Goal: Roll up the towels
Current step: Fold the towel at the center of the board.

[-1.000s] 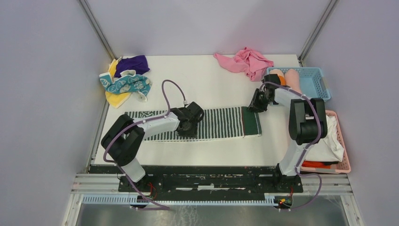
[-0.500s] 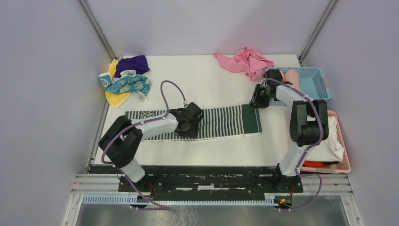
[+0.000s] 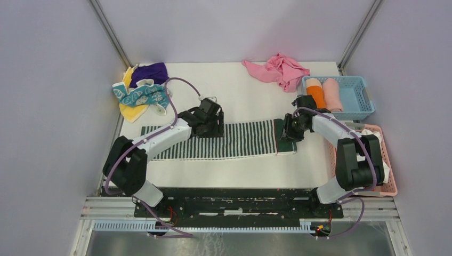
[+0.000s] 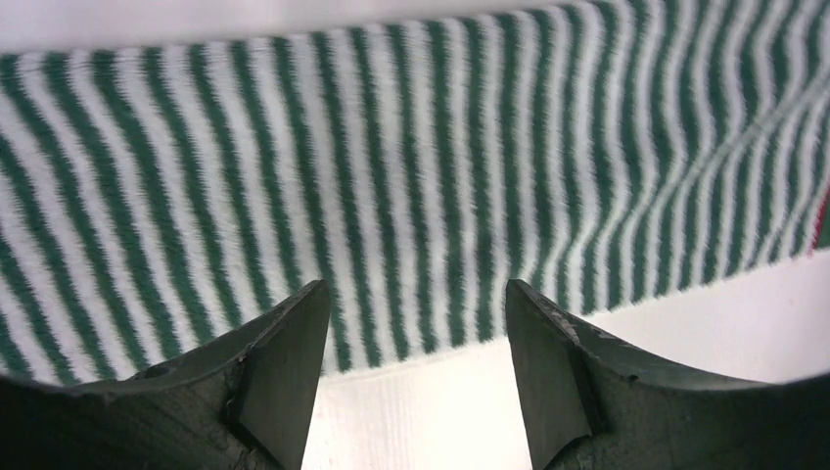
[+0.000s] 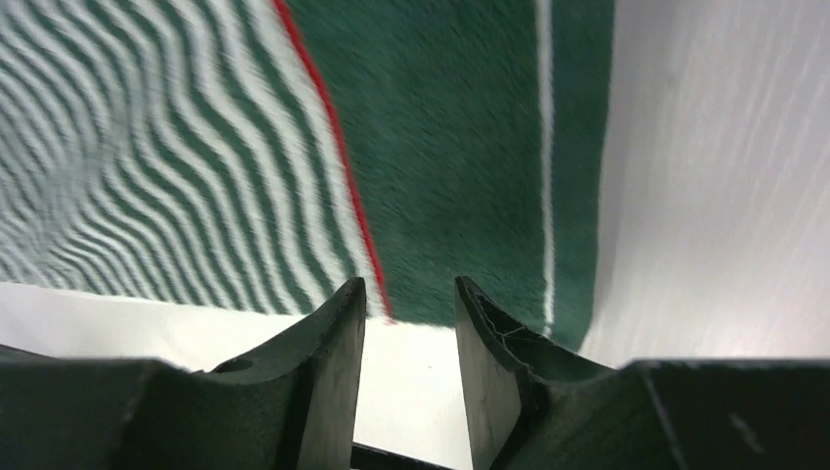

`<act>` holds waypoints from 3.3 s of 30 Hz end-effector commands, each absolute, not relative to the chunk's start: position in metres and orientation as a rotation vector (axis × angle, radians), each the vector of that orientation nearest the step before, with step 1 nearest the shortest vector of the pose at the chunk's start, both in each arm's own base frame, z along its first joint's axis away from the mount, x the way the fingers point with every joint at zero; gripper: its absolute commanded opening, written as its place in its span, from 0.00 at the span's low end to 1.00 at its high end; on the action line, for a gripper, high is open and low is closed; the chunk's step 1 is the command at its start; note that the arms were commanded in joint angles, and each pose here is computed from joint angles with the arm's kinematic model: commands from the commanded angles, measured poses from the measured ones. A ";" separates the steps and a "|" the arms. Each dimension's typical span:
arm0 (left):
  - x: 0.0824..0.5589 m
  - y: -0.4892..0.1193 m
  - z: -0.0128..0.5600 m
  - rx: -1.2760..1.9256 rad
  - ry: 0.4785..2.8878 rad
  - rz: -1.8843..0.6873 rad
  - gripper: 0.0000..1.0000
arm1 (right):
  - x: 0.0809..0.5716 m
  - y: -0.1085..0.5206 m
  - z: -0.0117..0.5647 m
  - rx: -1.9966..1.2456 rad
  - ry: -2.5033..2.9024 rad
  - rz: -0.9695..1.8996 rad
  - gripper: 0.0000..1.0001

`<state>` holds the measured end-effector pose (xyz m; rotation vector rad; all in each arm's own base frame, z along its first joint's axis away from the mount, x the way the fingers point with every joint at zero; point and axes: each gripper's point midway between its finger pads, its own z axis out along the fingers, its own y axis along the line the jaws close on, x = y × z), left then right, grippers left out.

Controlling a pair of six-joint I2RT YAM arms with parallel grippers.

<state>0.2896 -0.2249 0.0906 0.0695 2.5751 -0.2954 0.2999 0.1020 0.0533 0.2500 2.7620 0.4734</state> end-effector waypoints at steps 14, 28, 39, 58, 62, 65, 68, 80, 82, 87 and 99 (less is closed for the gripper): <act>0.290 -0.133 0.002 -0.439 2.742 -0.149 0.73 | 0.275 0.044 0.020 0.404 2.823 0.163 0.50; 0.321 -0.113 0.135 -0.270 2.472 -0.116 0.80 | 0.329 0.041 0.062 0.277 2.729 0.128 0.57; 0.319 -0.029 0.168 -0.248 2.279 0.304 0.82 | 0.332 0.048 0.018 0.230 2.895 0.102 0.54; 0.314 -0.012 0.168 -0.313 2.232 0.331 0.82 | 0.281 0.057 -0.007 0.114 3.121 -0.026 0.01; 0.314 -0.012 0.167 -0.323 2.236 0.308 0.82 | 0.306 0.039 0.036 0.087 2.998 -0.206 0.01; 0.315 -0.012 0.167 -0.330 2.241 0.292 0.82 | 0.322 0.018 0.079 0.120 2.869 -0.360 0.00; 0.314 -0.012 0.165 -0.339 2.249 0.280 0.82 | 0.329 -0.010 0.120 0.169 2.754 -0.574 0.00; 0.304 -0.047 0.134 -0.323 2.419 0.072 0.82 | 0.328 -0.094 0.236 0.319 2.434 -1.098 0.00; 0.300 -0.055 0.126 -0.332 2.447 0.021 0.82 | 0.334 -0.074 0.237 0.246 2.468 -0.961 0.00; 0.293 -0.075 0.101 -0.360 2.520 -0.115 0.82 | 0.345 0.034 0.219 -0.004 2.606 -0.326 0.00; 0.281 -0.132 0.049 -0.476 2.628 -0.520 0.73 | 0.322 0.240 0.190 -0.280 2.664 0.403 0.01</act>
